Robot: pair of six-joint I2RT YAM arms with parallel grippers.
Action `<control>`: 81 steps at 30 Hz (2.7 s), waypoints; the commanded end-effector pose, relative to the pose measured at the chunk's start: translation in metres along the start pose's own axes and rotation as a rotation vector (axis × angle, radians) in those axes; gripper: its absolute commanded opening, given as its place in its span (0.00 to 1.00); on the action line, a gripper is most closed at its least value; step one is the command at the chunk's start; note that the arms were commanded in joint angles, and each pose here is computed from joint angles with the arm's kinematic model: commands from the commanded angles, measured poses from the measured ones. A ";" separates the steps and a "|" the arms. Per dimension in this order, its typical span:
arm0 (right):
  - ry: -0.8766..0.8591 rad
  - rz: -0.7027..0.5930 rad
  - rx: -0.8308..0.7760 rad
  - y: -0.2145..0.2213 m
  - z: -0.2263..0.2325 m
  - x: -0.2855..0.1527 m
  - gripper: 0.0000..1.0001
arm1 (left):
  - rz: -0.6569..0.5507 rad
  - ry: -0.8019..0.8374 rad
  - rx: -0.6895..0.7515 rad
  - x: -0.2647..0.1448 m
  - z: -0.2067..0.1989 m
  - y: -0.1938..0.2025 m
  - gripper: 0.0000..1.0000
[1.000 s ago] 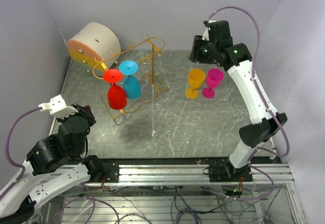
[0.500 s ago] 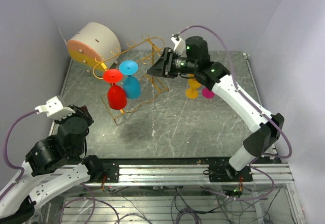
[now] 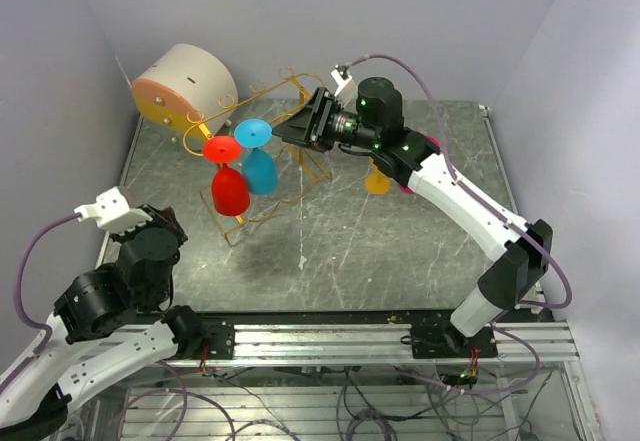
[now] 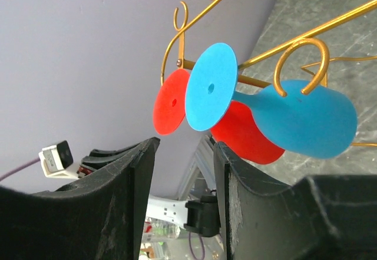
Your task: Take the wine glass off the wine glass rack
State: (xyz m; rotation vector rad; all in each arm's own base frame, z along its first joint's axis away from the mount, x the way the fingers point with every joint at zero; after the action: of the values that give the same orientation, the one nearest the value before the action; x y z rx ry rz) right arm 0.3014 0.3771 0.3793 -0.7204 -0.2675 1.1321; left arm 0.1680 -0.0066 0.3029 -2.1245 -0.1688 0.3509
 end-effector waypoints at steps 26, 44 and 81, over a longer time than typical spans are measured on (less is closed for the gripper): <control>0.018 -0.039 0.082 0.008 -0.017 0.040 0.40 | -0.006 0.014 -0.044 -0.002 -0.002 -0.006 0.33; -0.009 -0.063 0.053 -0.002 -0.012 0.048 0.31 | -0.005 0.012 -0.034 -0.001 -0.003 -0.005 0.33; -0.106 -0.058 0.133 0.001 0.016 0.019 0.00 | 0.005 0.011 -0.016 0.000 -0.006 -0.001 0.33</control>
State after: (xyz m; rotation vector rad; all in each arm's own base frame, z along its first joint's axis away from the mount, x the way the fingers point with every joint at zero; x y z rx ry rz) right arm 0.3100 0.4034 0.3716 -0.5598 -0.2448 1.1102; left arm 0.1680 -0.0089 0.3021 -2.1266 -0.1502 0.3488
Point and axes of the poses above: each gripper's point midway between its finger pads, its own x axis out along the fingers, its own z axis along the line the jaws close on, y = z × x, the point moved 2 cm from there along -x, back along the fingers, and after that the axes turned 10 degrees about -x, right-handed, at the moved point
